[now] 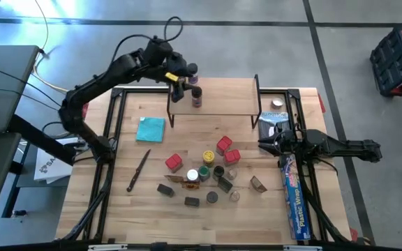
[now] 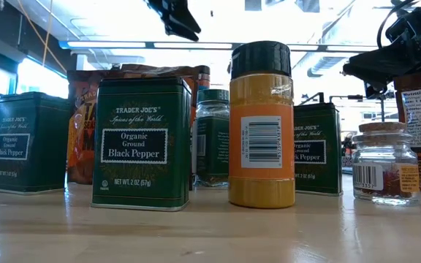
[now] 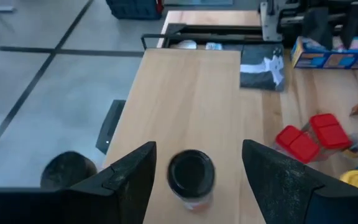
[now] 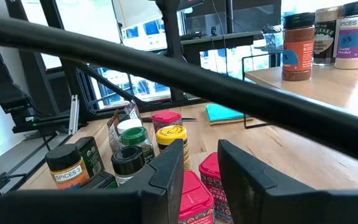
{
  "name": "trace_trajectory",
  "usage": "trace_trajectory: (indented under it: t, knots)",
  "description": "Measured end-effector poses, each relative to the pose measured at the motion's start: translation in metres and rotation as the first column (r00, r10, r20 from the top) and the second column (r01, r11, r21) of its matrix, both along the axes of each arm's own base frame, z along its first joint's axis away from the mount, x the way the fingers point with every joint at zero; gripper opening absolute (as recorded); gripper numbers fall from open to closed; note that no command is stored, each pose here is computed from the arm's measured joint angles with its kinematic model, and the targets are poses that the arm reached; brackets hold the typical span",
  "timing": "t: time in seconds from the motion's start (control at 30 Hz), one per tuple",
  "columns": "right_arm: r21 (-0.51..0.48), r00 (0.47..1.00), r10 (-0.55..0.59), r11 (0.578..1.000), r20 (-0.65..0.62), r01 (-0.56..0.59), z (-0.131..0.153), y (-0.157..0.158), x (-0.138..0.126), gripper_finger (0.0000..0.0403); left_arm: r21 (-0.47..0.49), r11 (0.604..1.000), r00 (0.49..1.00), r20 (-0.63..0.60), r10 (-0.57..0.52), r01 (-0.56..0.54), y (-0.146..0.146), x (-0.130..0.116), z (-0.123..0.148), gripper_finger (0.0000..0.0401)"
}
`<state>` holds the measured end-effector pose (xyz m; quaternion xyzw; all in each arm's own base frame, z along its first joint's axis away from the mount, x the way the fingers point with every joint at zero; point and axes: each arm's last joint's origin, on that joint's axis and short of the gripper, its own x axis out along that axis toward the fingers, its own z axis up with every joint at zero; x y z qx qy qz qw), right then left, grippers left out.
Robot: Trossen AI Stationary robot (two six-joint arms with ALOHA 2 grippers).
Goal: Shelf spices
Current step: Put the black seasoning bottle on the shelf
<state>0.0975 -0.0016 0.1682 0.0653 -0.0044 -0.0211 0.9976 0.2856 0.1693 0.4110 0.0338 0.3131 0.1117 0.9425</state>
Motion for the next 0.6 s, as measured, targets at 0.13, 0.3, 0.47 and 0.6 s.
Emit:
trace_trajectory:
  t: [0.13,0.3,0.47,0.6]
  knots:
    - [0.0,1.0,0.0,1.0,0.0,0.0,0.0,0.0,0.0,0.0094,-0.003,1.0,0.998,0.056,0.012,-0.012,-0.019,-0.012,-0.009,0.0221]
    - [0.0,1.0,0.0,1.0,0.001,0.0,0.0,0.0,0.0,0.0094,0.004,1.0,0.992,0.129,0.007,-0.008,-0.049,-0.024,-0.023,0.0212]
    - [0.152,1.0,-0.005,0.988,0.03,0.0,0.002,0.0,0.0,0.0094,0.033,0.998,0.99,0.132,0.057,-0.061,-0.074,-0.037,-0.036,0.0209]
    - [0.354,0.993,-0.077,0.935,0.094,0.039,0.008,-0.002,0.0,0.0094,-0.011,0.997,0.982,0.177,0.072,-0.071,-0.089,-0.044,-0.045,0.0209]
